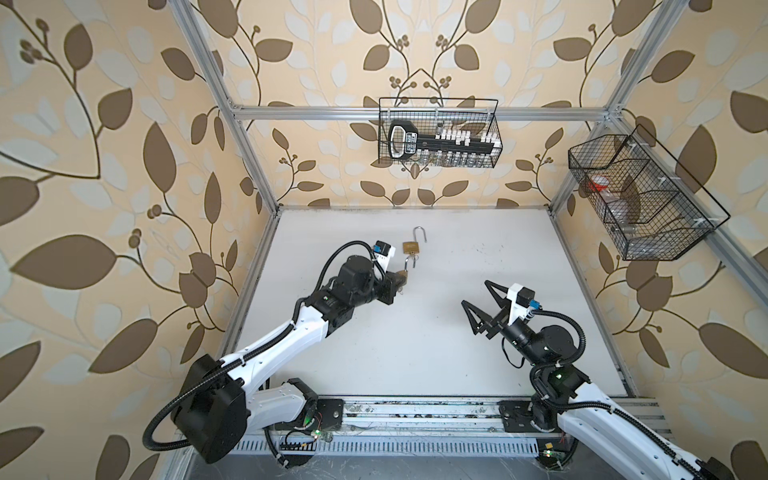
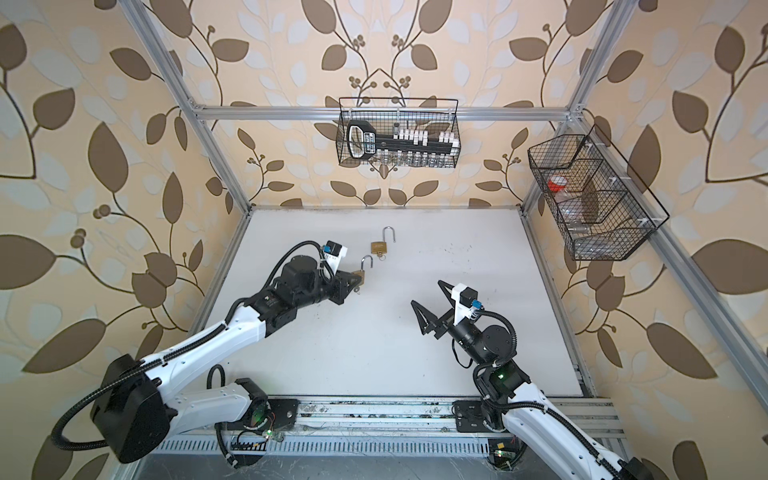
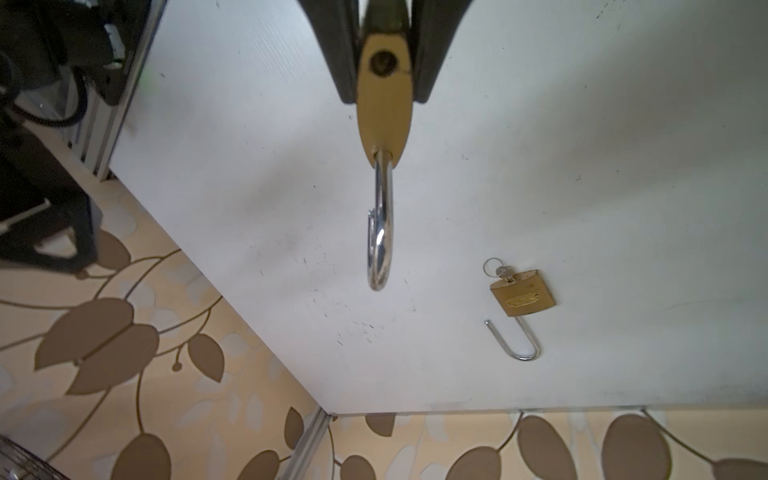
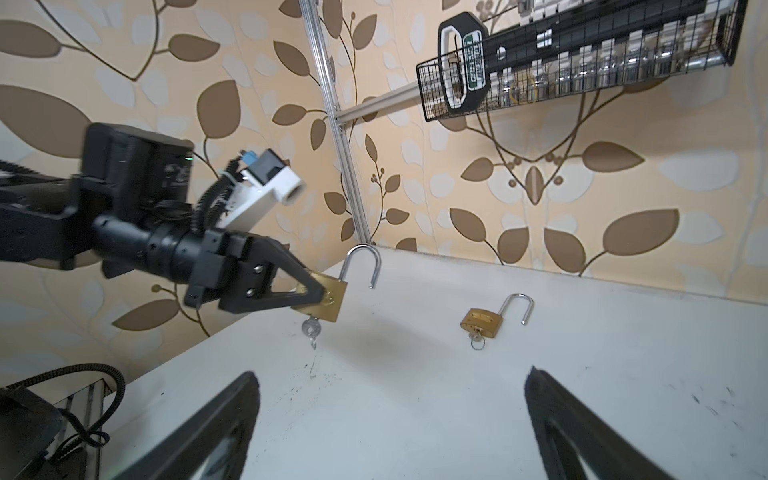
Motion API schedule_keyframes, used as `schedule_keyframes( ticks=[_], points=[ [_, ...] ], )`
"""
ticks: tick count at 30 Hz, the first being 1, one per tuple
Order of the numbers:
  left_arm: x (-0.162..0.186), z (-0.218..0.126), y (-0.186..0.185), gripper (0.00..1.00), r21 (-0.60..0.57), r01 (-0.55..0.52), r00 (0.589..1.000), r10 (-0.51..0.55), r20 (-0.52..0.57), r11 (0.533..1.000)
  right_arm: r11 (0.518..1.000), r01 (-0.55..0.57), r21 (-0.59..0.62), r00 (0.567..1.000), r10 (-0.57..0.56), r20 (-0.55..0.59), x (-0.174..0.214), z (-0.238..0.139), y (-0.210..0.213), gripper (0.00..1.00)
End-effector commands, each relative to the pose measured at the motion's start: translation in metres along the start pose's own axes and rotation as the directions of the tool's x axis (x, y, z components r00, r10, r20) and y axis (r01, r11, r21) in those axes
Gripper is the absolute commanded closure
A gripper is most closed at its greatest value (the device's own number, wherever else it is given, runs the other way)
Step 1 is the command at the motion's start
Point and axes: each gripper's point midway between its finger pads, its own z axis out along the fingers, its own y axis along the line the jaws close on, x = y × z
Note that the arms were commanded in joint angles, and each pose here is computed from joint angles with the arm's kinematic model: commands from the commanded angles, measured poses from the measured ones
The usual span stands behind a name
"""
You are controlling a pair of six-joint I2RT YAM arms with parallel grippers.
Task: Unlock with the key
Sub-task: 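Carry the open padlock with the left gripper beside the other padlock and lower it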
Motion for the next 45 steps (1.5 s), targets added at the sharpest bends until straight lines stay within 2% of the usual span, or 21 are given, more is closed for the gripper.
schedule_keyframes(
  ticks=[1,4,8,13,17,20,25,33,39,45],
  points=[
    [-0.04,0.006,0.012,1.0,0.073,0.199,0.98,-0.2,0.0,0.977,0.999,0.018,-0.043,1.0,-0.017,0.02,-0.002,0.003,0.006,0.0],
    [-0.062,0.027,0.048,1.0,0.078,0.349,0.937,-0.347,-0.034,0.934,0.999,0.014,-0.051,1.0,-0.014,0.007,0.001,0.005,0.007,0.0],
    [-0.075,0.057,0.086,1.0,0.057,0.439,0.894,-0.43,-0.126,0.897,0.998,0.017,-0.053,1.0,-0.017,0.01,0.002,0.007,0.007,0.0],
    [-0.077,0.098,0.107,1.0,0.023,0.403,0.895,-0.388,-0.221,0.915,0.997,0.009,-0.08,1.0,-0.011,-0.021,0.011,0.015,0.01,0.0],
    [-0.07,0.122,0.132,1.0,-0.038,0.333,0.907,-0.332,-0.259,0.942,0.997,0.019,-0.08,0.999,-0.022,-0.038,0.015,0.018,0.012,0.0],
    [-0.068,0.137,0.142,1.0,-0.035,0.301,0.915,-0.299,-0.272,0.953,0.997,0.019,-0.074,0.999,-0.021,-0.028,0.013,0.017,0.011,0.0],
    [-0.064,0.16,0.158,1.0,-0.039,0.32,0.908,-0.318,-0.273,0.947,0.997,0.016,-0.077,0.999,-0.019,-0.039,0.016,0.022,0.011,0.0],
    [-0.064,0.166,0.192,1.0,-0.05,0.359,0.902,-0.361,-0.239,0.932,0.993,0.05,-0.108,0.995,-0.058,-0.078,0.025,0.032,0.022,0.0],
    [-0.041,0.167,0.217,1.0,-0.096,0.404,0.87,-0.415,-0.267,0.91,0.992,0.063,-0.107,0.993,-0.073,-0.092,0.027,0.034,0.023,0.0],
    [-0.031,0.166,0.229,1.0,-0.1,0.423,0.86,-0.433,-0.269,0.901,0.992,0.066,-0.104,0.993,-0.076,-0.091,0.027,0.034,0.023,0.0]
  ],
)
